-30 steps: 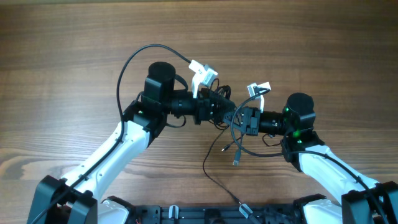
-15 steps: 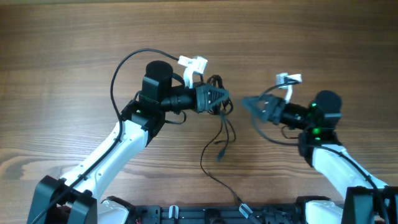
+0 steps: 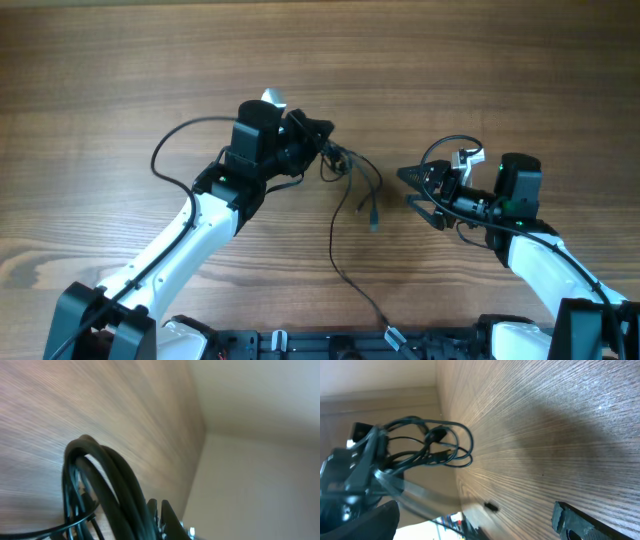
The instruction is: Untangle cables
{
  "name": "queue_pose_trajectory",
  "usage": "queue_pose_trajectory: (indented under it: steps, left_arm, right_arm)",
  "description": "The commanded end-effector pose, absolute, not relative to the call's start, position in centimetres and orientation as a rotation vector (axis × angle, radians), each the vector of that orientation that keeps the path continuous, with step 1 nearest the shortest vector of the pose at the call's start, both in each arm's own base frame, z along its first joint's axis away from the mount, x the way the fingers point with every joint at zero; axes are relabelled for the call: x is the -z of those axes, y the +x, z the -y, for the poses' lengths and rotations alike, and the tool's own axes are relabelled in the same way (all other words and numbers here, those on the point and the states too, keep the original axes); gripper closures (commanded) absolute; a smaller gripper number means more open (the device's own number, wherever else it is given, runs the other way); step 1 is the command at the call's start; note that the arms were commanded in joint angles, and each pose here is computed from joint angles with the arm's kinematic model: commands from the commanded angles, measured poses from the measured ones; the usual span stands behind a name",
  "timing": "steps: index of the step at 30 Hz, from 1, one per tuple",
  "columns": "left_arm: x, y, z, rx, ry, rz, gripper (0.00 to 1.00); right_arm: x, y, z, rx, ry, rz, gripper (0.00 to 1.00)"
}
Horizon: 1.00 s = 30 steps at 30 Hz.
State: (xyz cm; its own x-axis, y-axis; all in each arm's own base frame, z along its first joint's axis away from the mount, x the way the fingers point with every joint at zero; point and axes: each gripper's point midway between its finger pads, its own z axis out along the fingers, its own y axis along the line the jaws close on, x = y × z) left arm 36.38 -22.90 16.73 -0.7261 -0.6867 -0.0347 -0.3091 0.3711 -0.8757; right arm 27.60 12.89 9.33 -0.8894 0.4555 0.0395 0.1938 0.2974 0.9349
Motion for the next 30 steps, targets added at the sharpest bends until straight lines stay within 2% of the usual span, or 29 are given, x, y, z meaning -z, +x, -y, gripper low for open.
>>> queue_pose_trajectory:
  steps: [1,6,11,15,19,21,22,27,30]
  left_arm:
    - [-15.6,37.7,18.8,1.151,-1.329,-2.055,0.96]
    - [-12.4,35.9,16.5,1.039,-1.813,-1.919,0.96]
    - [-11.2,34.8,16.0,1.032,-2.151,-1.741,0.96]
    - [-11.0,34.6,16.0,1.031,-2.199,-1.716,0.96]
    - [-10.6,33.6,16.8,1.035,-2.234,-1.788,0.96]
    - [-10.6,33.2,17.5,1.06,-2.248,-1.832,0.96]
    - [-10.7,32.9,18.0,1.08,-2.256,-1.86,0.96]
    - [-10.7,32.6,18.5,1.098,-2.265,-1.889,0.96]
    - [-10.4,32.6,17.8,1.061,-2.28,-1.87,0.96]
  right_arm:
    - [-10.9,26.7,-13.8,-1.732,0.44,-2.298,0.0]
    - [-15.2,25.3,-16.4,-1.86,-0.054,-2.131,0.0]
    - [-17.8,24.9,-21.9,-1.678,-0.461,-1.928,0.0]
    - [-17.0,25.3,-25.2,-1.468,-0.527,-1.883,0.0]
    - [-14.9,27.7,-25.6,-1.162,-0.447,-1.915,0.13]
    - [-14.4,28.2,-25.5,-1.055,-0.468,-1.904,0.14]
    - [-13.6,28.4,-25.4,-0.944,-0.507,-1.904,0.02]
    - [-10.4,27.1,-25.6,-0.697,-0.715,-1.944,0.0]
    - [-10.8,30.8,-21.1,-0.337,-0.5,-1.953,0.0]
